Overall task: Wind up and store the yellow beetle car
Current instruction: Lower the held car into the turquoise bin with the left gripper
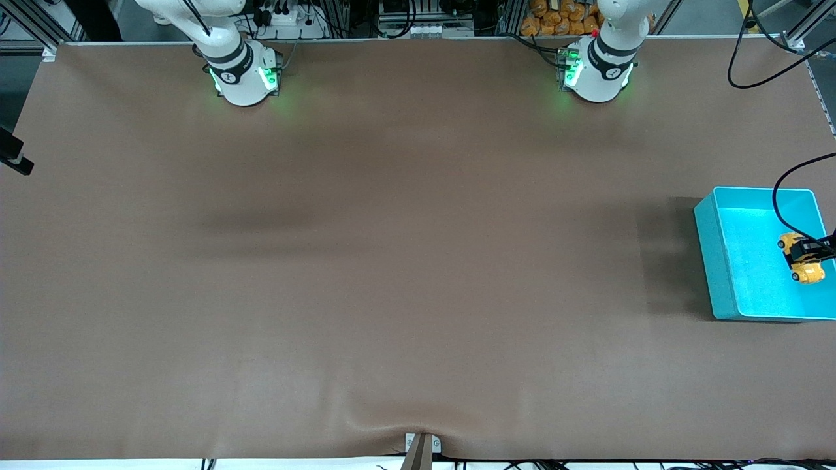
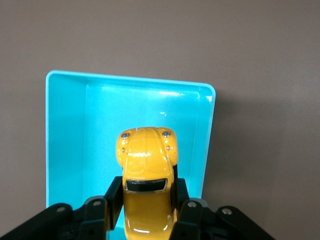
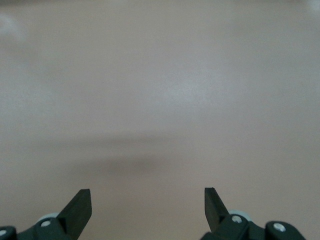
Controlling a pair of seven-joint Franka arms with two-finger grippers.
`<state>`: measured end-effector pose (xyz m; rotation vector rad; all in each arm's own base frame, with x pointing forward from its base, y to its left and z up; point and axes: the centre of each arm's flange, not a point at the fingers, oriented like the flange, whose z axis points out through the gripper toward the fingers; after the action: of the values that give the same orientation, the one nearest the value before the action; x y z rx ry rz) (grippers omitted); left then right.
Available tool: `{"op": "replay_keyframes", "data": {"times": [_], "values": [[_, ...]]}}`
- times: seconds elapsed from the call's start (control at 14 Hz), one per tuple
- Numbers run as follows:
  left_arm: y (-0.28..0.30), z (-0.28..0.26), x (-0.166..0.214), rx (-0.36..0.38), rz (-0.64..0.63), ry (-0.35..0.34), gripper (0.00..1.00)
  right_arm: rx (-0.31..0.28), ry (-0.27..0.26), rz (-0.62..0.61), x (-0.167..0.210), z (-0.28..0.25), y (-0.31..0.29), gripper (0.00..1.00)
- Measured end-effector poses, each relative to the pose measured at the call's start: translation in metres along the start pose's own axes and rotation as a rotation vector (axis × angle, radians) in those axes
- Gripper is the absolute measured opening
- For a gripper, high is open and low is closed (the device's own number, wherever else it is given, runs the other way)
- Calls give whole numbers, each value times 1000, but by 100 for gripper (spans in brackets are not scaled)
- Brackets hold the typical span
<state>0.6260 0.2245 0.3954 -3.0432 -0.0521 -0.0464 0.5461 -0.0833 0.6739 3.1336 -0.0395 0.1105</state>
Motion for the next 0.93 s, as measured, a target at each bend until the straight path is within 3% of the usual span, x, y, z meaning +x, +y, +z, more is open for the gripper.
{"op": "replay_keyframes", "data": {"times": [0.29, 0.5, 0.93], "values": [[-15, 21, 1, -1, 49, 21, 46, 4, -32, 2, -5, 0, 1, 100], [-48, 43, -10, -5, 47, 13, 46, 4, -31, 0, -5, -3, -1, 100], [-45, 56, -6, 0, 62, 12, 46, 4, -32, -3, -5, -2, -2, 100]]}}
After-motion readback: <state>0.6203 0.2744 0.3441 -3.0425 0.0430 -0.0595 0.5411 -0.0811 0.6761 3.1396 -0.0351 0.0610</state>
